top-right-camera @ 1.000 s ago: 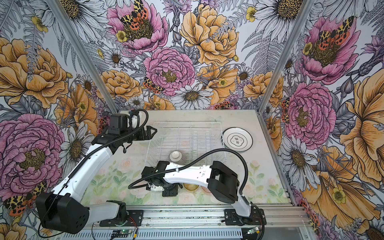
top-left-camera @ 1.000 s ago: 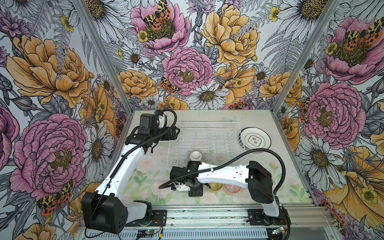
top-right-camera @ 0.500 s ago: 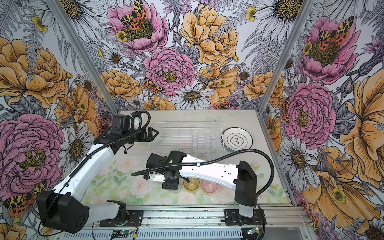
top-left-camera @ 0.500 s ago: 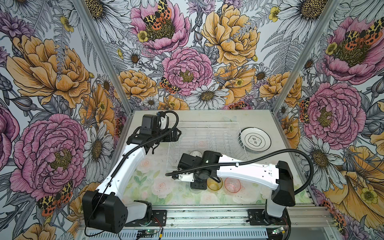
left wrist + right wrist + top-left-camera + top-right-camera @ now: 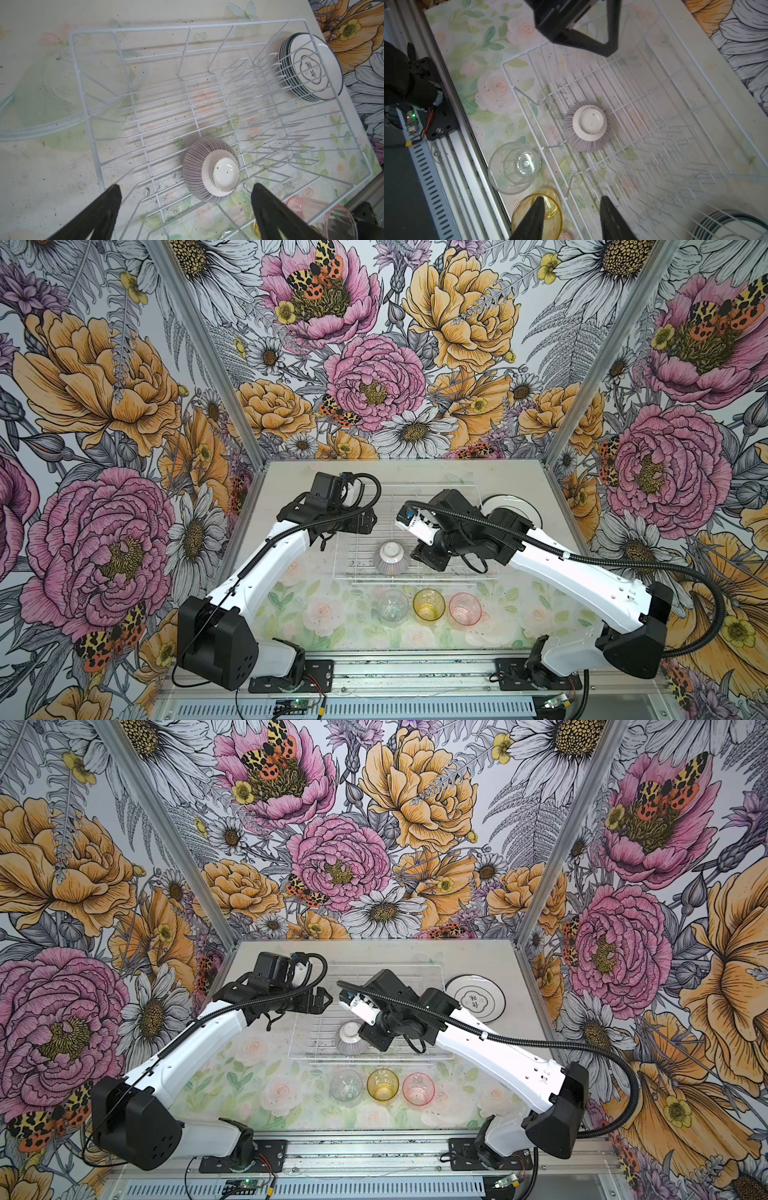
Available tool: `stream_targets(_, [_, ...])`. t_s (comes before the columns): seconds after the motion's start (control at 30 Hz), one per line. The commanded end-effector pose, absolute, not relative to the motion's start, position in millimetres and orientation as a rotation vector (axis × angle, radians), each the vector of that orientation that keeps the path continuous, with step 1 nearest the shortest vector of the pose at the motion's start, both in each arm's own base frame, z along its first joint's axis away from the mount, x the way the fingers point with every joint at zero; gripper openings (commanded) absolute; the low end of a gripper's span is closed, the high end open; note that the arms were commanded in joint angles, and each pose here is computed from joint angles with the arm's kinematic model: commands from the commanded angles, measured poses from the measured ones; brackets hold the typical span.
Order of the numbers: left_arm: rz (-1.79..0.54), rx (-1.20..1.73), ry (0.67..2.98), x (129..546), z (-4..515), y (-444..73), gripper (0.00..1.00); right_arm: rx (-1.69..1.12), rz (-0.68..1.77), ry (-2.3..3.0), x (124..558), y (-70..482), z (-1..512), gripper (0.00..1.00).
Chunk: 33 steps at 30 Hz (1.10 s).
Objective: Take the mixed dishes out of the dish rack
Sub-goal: 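Lower the left gripper over the striped bowl while the right gripper rises back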
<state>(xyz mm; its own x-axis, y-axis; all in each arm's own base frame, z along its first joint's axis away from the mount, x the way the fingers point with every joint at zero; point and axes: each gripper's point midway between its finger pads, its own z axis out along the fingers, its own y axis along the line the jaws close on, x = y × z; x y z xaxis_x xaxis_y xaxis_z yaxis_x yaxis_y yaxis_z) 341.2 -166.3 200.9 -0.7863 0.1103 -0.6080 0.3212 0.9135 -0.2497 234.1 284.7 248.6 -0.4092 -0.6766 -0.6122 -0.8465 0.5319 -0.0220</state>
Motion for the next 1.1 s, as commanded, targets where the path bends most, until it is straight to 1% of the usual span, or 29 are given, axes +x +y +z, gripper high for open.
stream_targets(0.0, [-0.381,0.346,2.471,344.2,199.3,-168.1,0.99,-1.088,0.495,2.169,241.4,280.7,267.5,0.47])
stream_targets(0.07, [-0.377,0.378,2.484,343.4,195.8,-176.2,0.99,-1.078,0.493,2.165,239.4,277.3,267.2,0.47])
stream_targets(0.1, [-0.367,0.407,2.494,341.8,192.9,-181.9,0.99,-1.041,0.476,2.178,246.4,269.1,266.6,0.48])
stream_targets(0.3, [-0.177,0.584,2.579,329.7,173.4,-209.2,0.99,-0.944,0.456,2.193,258.8,251.4,262.6,0.47])
stream_targets(0.4, [-0.146,0.655,2.631,321.4,160.6,-223.4,0.97,-0.897,0.460,2.192,264.7,245.3,261.8,0.48])
stream_targets(0.47, [-0.133,0.682,2.674,316.7,150.2,-229.0,0.86,-0.874,0.459,2.193,267.8,241.1,259.9,0.48])
stream_targets(0.5, [-0.136,0.693,2.694,314.8,144.9,-232.1,0.77,-0.860,0.457,2.197,269.2,238.3,258.2,0.48])
stream_targets(0.53, [-0.146,0.705,2.712,312.1,139.9,-235.7,0.74,-0.844,0.456,2.201,270.8,235.2,256.9,0.48])
stream_targets(0.57, [-0.150,0.707,2.725,310.5,136.2,-237.9,0.75,-0.830,0.454,2.203,272.3,232.2,255.9,0.48])
stream_targets(0.6, [-0.146,0.707,2.734,309.2,133.5,-239.6,0.79,-0.818,0.458,2.206,273.2,230.0,254.8,0.48])
stream_targets(0.63, [-0.129,0.703,2.738,308.7,132.1,-239.8,0.85,-0.809,0.461,2.208,273.4,227.4,253.4,0.48])
stream_targets(0.67, [-0.117,0.702,2.740,308.4,131.7,-240.1,0.88,-0.800,0.465,2.208,273.3,225.7,253.5,0.48])
stream_targets(0.7, [-0.115,0.705,2.743,307.4,131.3,-241.1,0.89,-0.791,0.466,2.208,273.8,223.6,252.7,0.48])
stream_targets(0.87, [-0.116,0.717,2.765,304.6,125.1,-247.2,0.89,-0.752,0.478,2.208,275.1,214.2,249.5,0.48])
stream_targets(0.97, [-0.126,0.727,2.775,303.7,120.9,-252.6,0.85,-0.734,0.484,2.206,276.1,210.5,248.3,0.48])
stream_targets(1.07, [-0.139,0.736,2.783,303.3,118.5,-256.8,0.82,-0.723,0.489,2.208,277.1,207.6,246.8,0.48])
